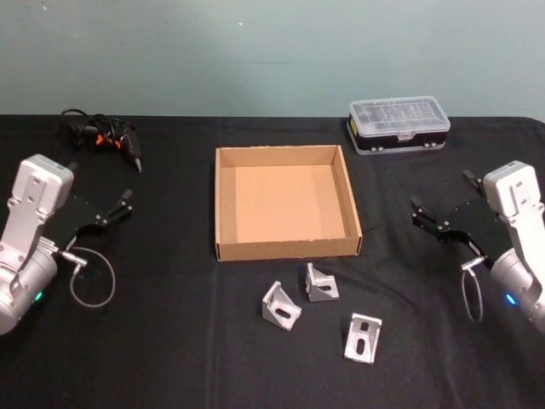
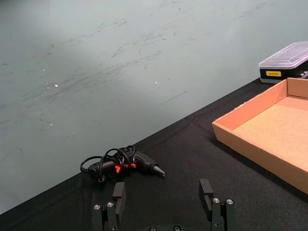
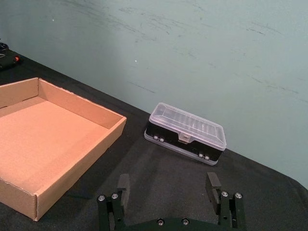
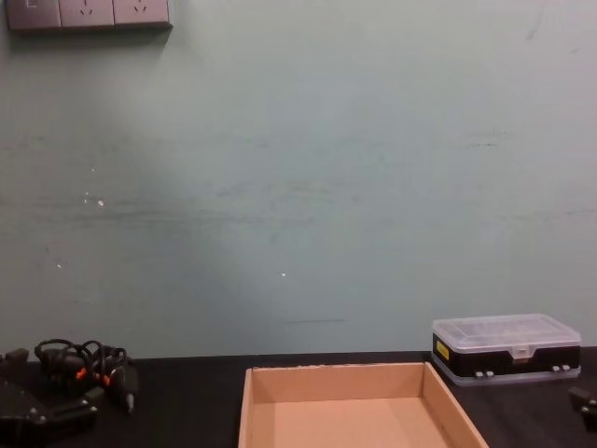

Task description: Use one hand to pick up the angle iron from the table and place it into the box.

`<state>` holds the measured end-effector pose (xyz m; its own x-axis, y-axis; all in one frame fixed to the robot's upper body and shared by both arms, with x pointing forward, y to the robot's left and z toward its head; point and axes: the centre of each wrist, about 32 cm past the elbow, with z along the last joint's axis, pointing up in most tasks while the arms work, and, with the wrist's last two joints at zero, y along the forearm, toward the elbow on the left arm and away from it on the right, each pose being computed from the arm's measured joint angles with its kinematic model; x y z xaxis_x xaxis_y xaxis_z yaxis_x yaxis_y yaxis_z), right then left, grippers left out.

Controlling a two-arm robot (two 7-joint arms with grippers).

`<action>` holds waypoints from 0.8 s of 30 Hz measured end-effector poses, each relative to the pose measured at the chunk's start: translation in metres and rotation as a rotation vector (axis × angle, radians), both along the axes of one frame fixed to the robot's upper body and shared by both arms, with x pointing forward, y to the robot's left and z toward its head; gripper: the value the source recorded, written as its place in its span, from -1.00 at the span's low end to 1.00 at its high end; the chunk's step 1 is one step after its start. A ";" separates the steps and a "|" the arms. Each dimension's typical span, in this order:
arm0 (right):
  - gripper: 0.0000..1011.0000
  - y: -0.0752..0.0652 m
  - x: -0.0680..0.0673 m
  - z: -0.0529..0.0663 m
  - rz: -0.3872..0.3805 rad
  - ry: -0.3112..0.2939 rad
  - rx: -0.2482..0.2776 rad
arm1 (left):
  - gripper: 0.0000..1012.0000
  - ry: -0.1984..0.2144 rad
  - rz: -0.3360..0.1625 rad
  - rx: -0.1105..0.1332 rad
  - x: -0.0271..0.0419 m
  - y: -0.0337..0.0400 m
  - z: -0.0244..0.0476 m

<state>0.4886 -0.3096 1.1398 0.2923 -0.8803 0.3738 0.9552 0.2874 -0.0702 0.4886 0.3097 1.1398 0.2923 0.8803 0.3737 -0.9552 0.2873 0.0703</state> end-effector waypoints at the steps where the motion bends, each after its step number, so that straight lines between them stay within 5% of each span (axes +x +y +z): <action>1: 0.98 0.000 0.000 0.000 0.000 0.000 0.000 | 0.98 0.000 0.000 0.000 0.0000 0.0000 0.0000; 24: 0.98 0.000 0.000 0.000 0.000 0.000 0.000 | 0.98 0.000 0.000 0.000 0.0000 0.0000 0.0000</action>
